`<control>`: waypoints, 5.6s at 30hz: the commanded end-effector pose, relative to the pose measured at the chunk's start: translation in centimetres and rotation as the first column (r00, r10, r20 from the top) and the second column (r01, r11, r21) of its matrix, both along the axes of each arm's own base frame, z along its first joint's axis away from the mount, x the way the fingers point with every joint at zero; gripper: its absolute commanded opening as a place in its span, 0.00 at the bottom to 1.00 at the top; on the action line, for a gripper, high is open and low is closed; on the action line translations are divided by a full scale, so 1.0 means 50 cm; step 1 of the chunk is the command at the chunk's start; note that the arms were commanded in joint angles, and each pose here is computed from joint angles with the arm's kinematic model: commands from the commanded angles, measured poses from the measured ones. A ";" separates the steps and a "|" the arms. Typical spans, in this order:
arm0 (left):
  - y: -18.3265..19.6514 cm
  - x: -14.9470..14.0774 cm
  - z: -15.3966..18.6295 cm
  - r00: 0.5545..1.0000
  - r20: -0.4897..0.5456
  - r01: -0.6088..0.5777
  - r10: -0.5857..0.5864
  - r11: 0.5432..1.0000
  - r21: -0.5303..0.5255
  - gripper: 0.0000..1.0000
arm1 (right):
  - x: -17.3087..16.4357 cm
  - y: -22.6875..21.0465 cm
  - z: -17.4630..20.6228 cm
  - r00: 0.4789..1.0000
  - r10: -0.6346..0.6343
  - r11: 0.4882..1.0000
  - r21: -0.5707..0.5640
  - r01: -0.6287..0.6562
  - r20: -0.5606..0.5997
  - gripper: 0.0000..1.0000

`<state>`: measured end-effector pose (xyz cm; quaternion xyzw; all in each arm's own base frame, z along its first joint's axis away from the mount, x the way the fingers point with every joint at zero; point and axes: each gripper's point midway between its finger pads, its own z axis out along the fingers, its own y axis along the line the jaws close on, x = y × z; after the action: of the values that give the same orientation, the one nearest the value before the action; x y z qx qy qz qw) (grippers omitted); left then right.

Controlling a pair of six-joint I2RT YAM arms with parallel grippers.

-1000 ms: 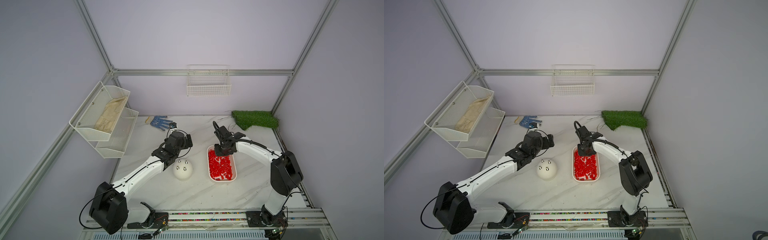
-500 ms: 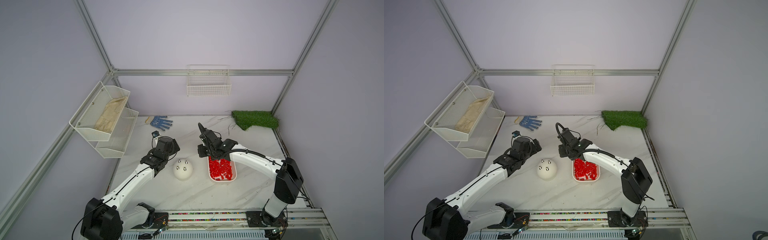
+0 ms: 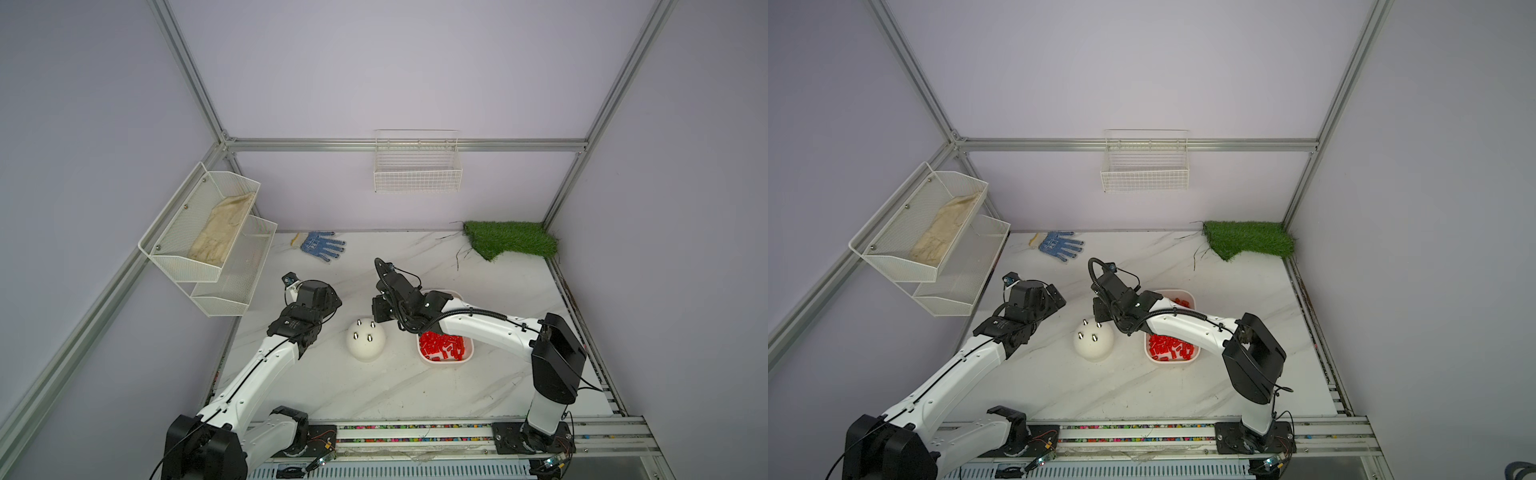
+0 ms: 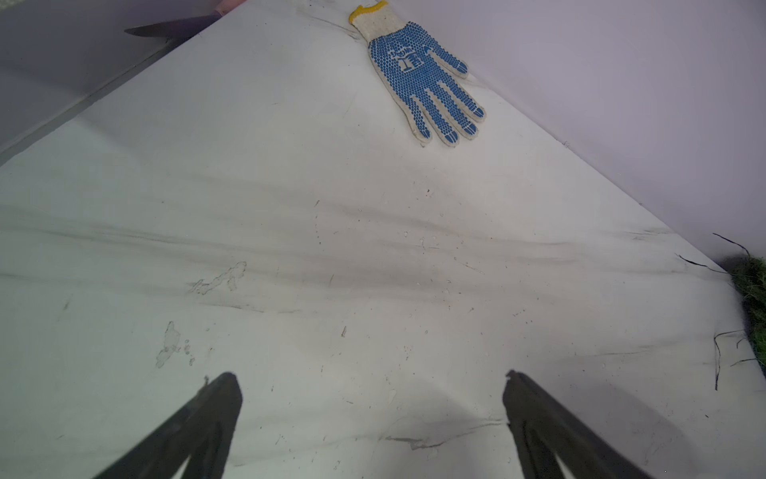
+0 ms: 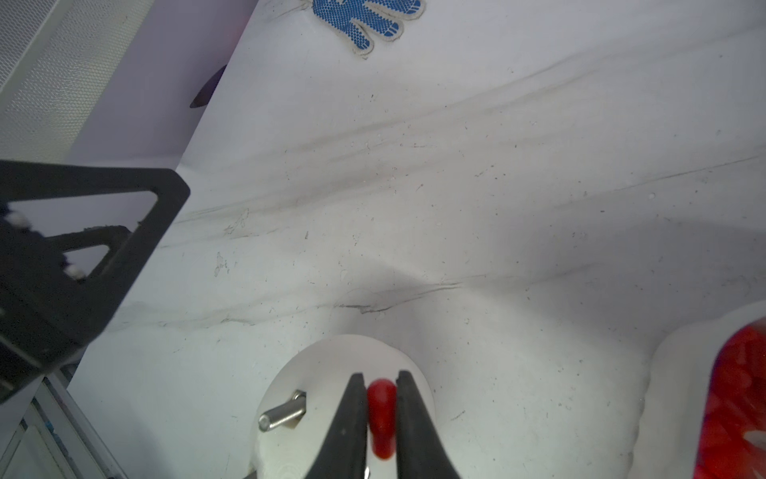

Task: Cover the protruding screws with screw protection sleeves
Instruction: Attach the screw protection sleeve to the screw, then pick up the screw protection sleeve from the storage box.

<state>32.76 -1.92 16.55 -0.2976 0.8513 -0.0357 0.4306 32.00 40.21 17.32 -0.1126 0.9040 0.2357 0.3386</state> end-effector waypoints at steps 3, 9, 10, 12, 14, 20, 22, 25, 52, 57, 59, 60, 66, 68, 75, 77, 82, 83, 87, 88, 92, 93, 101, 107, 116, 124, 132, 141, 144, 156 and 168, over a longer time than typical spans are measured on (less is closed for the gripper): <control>0.002 0.002 -0.025 1.000 -0.028 -0.001 0.001 1.000 0.000 1.00 | -0.004 0.026 0.035 1.000 -0.006 0.998 0.068 0.005 0.014 0.16; 0.000 0.004 -0.028 0.999 -0.034 0.001 -0.001 1.000 -0.003 1.00 | -0.019 0.032 0.029 1.000 0.005 0.998 0.063 -0.005 0.002 0.16; 0.001 0.004 -0.028 0.999 -0.034 0.000 0.000 1.000 -0.003 1.00 | -0.021 0.033 0.029 1.000 0.007 0.998 0.064 -0.007 0.002 0.16; 0.000 0.004 -0.027 0.999 -0.032 0.002 -0.002 1.000 -0.004 1.00 | -0.025 0.033 0.027 1.000 0.008 0.998 0.062 -0.008 -0.004 0.16; 0.000 0.006 -0.023 1.000 -0.027 0.003 -0.003 1.000 -0.005 1.00 | -0.030 0.035 0.023 1.000 0.010 0.998 0.060 -0.010 -0.009 0.17; 0.000 0.006 -0.019 1.000 -0.023 0.004 -0.004 1.000 -0.002 1.00 | -0.041 0.033 0.015 1.000 0.013 0.998 0.055 -0.011 -0.025 0.16; 0.000 0.007 -0.019 1.000 -0.021 0.003 -0.003 1.000 -0.003 1.00 | -0.045 0.033 0.014 0.999 0.015 0.998 0.060 -0.014 -0.029 0.16; 0.000 0.008 -0.018 1.000 -0.022 0.005 -0.005 1.000 -0.003 1.00 | -0.053 0.035 0.006 0.999 0.022 0.998 0.053 -0.020 -0.041 0.16; -0.008 0.007 -0.019 1.000 -0.021 0.016 -0.017 1.000 -0.026 1.00 | -0.077 0.026 0.016 0.999 0.023 0.999 0.047 -0.021 -0.040 0.16; -0.005 0.006 -0.014 1.000 -0.013 0.013 -0.013 1.000 -0.021 1.00 | -0.086 0.023 0.011 0.999 0.027 0.999 0.037 -0.025 -0.047 0.16; -0.005 0.006 -0.010 1.000 -0.007 0.014 -0.014 1.000 -0.022 1.00 | -0.088 0.021 0.008 0.998 0.027 0.999 0.034 -0.026 -0.049 0.17; -0.006 0.006 -0.009 1.000 -0.006 0.016 -0.016 1.000 -0.021 1.00 | -0.089 0.020 0.007 0.998 0.028 0.999 0.031 -0.027 -0.051 0.16; -0.003 0.001 -0.008 1.000 -0.002 0.013 -0.013 1.000 -0.019 1.00 | -0.099 0.015 -0.004 0.998 0.030 0.999 0.014 -0.029 -0.061 0.17; -0.002 0.001 -0.010 1.000 -0.004 0.011 -0.011 1.000 -0.017 1.00 | -0.103 0.013 -0.004 0.998 0.032 0.999 0.012 -0.031 -0.061 0.17; -0.005 0.003 -0.012 1.000 -0.009 0.014 -0.014 1.000 -0.022 1.00 | -0.117 0.009 -0.017 0.997 0.039 0.999 -0.006 -0.040 -0.068 0.17; -0.005 0.002 -0.012 1.000 -0.008 0.014 -0.014 1.000 -0.025 1.00 | -0.120 0.011 -0.027 0.996 0.043 0.999 -0.015 -0.045 -0.073 0.17; -0.004 -0.002 -0.009 1.000 -0.001 0.014 -0.014 1.000 -0.027 1.00 | -0.121 0.012 -0.043 0.996 0.042 0.999 -0.028 -0.044 -0.078 0.17; -0.004 -0.003 -0.008 1.000 0.002 0.014 -0.014 1.000 -0.028 1.00 | -0.119 0.012 -0.046 0.996 0.041 0.999 -0.030 -0.043 -0.077 0.18; -0.002 -0.006 -0.007 1.000 0.006 0.014 -0.014 1.000 -0.026 1.00 | -0.116 0.016 -0.056 0.996 0.040 0.998 -0.039 -0.043 -0.080 0.20; -0.002 -0.007 -0.006 1.000 0.008 0.013 -0.012 1.000 -0.025 1.00 | -0.116 0.018 -0.058 0.996 0.040 0.998 -0.039 -0.044 -0.082 0.20; -0.002 -0.008 -0.010 1.000 0.003 0.012 -0.012 1.000 -0.026 1.00 | -0.112 0.023 -0.059 0.996 0.040 0.998 -0.036 -0.043 -0.079 0.22; -0.002 -0.008 -0.013 1.000 -0.001 0.013 -0.013 1.000 -0.025 1.00 | -0.112 0.024 -0.057 0.996 0.040 0.998 -0.035 -0.043 -0.077 0.23; -0.004 -0.005 -0.007 1.000 0.005 0.013 -0.013 0.999 -0.033 1.00 | -0.109 0.007 -0.001 0.999 0.018 1.000 -0.002 -0.018 -0.035 0.27; -0.005 -0.001 -0.007 1.000 0.003 0.013 -0.013 0.999 -0.031 1.00 | -0.115 0.007 0.024 0.999 0.033 0.999 0.003 -0.033 -0.039 0.33; -0.006 0.000 -0.003 1.000 0.007 0.018 -0.018 0.999 -0.032 1.00 | -0.102 0.022 0.012 0.999 0.045 0.999 -0.019 -0.046 -0.023 0.10; -0.005 0.002 0.002 1.000 0.011 0.020 -0.020 1.000 -0.021 1.00 | -0.090 0.030 -0.004 0.998 0.050 0.998 -0.037 -0.051 -0.027 0.10; -0.004 0.002 0.002 1.000 0.011 0.021 -0.021 1.000 -0.017 1.00 | -0.087 0.026 -0.035 0.997 0.043 0.998 -0.046 -0.046 -0.066 0.10; -0.004 0.006 0.004 1.000 0.012 0.019 -0.019 1.000 -0.017 1.00 | -0.075 0.021 0.029 1.000 0.029 1.000 -0.012 -0.029 -0.003 0.12; -0.008 0.011 0.006 1.000 0.015 0.023 -0.023 0.999 -0.023 1.00 | -0.070 0.009 0.072 0.999 0.016 1.000 0.008 -0.016 0.036 0.15; -0.010 0.013 0.009 1.000 0.019 0.020 -0.020 0.999 -0.035 1.00 | 0.045 -0.227 0.061 0.976 -0.213 0.972 -0.106 0.209 -0.033 0.21; -0.007 0.012 -0.001 1.000 0.005 0.015 -0.015 1.000 -0.025 1.00 | 0.078 -0.329 -0.117 0.924 -0.325 0.912 -0.325 0.249 -0.204 0.21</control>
<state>32.80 -2.44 15.83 -0.2923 0.8594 -0.0476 0.4168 36.98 24.71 13.20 0.0055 0.9614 0.0770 0.2642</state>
